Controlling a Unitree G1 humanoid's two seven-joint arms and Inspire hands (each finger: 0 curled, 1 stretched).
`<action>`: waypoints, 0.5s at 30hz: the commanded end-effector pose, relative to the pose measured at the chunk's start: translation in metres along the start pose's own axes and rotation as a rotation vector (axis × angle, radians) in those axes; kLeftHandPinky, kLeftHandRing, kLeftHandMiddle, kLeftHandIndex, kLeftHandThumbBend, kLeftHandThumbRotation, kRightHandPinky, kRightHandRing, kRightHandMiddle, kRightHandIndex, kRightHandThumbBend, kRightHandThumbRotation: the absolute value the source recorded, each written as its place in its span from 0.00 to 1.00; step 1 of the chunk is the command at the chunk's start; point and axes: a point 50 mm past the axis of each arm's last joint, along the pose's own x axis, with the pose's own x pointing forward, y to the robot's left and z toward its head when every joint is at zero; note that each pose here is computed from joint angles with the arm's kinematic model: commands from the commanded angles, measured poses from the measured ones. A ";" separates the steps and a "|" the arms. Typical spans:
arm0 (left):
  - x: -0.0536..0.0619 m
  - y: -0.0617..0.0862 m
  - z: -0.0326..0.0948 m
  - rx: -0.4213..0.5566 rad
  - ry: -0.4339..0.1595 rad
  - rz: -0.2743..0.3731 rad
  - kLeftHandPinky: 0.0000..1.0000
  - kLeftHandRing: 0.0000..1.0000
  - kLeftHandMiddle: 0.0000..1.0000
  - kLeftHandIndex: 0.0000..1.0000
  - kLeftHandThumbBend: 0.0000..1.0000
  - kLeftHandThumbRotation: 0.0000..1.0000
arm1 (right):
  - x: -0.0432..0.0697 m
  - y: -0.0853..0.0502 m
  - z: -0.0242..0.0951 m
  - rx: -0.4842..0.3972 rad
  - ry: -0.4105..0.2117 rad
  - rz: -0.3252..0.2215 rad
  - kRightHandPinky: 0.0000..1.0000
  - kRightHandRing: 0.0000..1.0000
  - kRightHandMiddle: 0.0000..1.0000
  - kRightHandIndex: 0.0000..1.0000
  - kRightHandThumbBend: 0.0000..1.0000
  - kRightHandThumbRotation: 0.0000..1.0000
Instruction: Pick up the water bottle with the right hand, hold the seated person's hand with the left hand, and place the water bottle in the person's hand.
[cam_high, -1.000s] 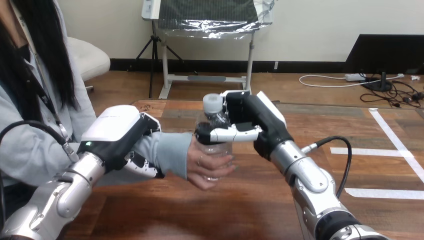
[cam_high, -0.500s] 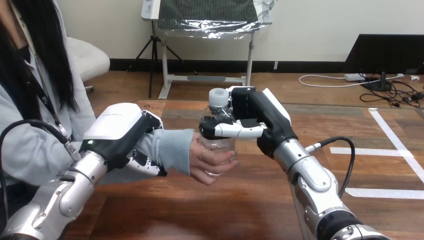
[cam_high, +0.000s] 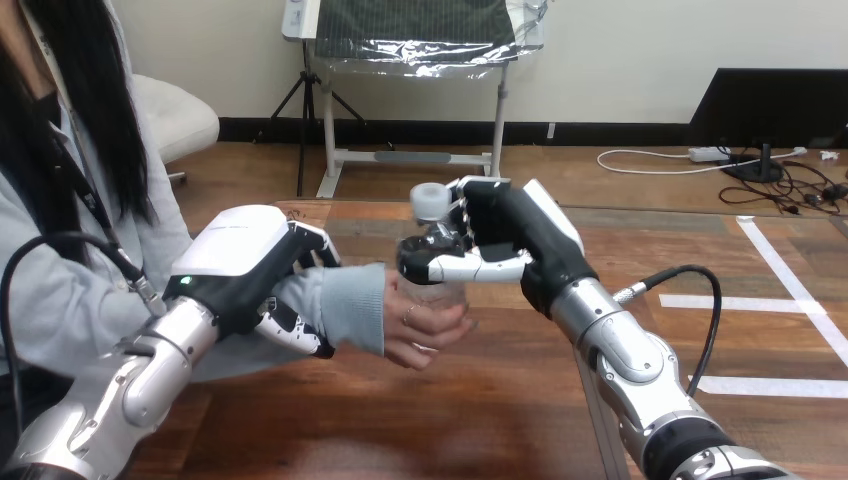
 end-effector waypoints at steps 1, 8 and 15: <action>0.017 0.033 0.019 0.048 -0.076 0.089 0.63 0.68 0.75 0.79 0.99 0.12 | 0.018 0.004 0.023 -0.066 -0.055 0.055 0.94 0.95 0.93 0.96 1.00 0.51; 0.016 0.032 0.018 0.076 -0.057 0.081 0.76 0.79 0.83 0.87 1.00 0.22 | 0.018 0.003 0.021 -0.077 -0.034 0.056 0.98 0.98 0.96 0.99 1.00 0.58; 0.014 0.030 0.018 0.088 -0.040 0.076 0.84 0.87 0.89 0.92 1.00 0.31 | 0.017 0.000 0.019 -0.077 -0.018 0.041 0.99 0.98 0.96 1.00 1.00 0.61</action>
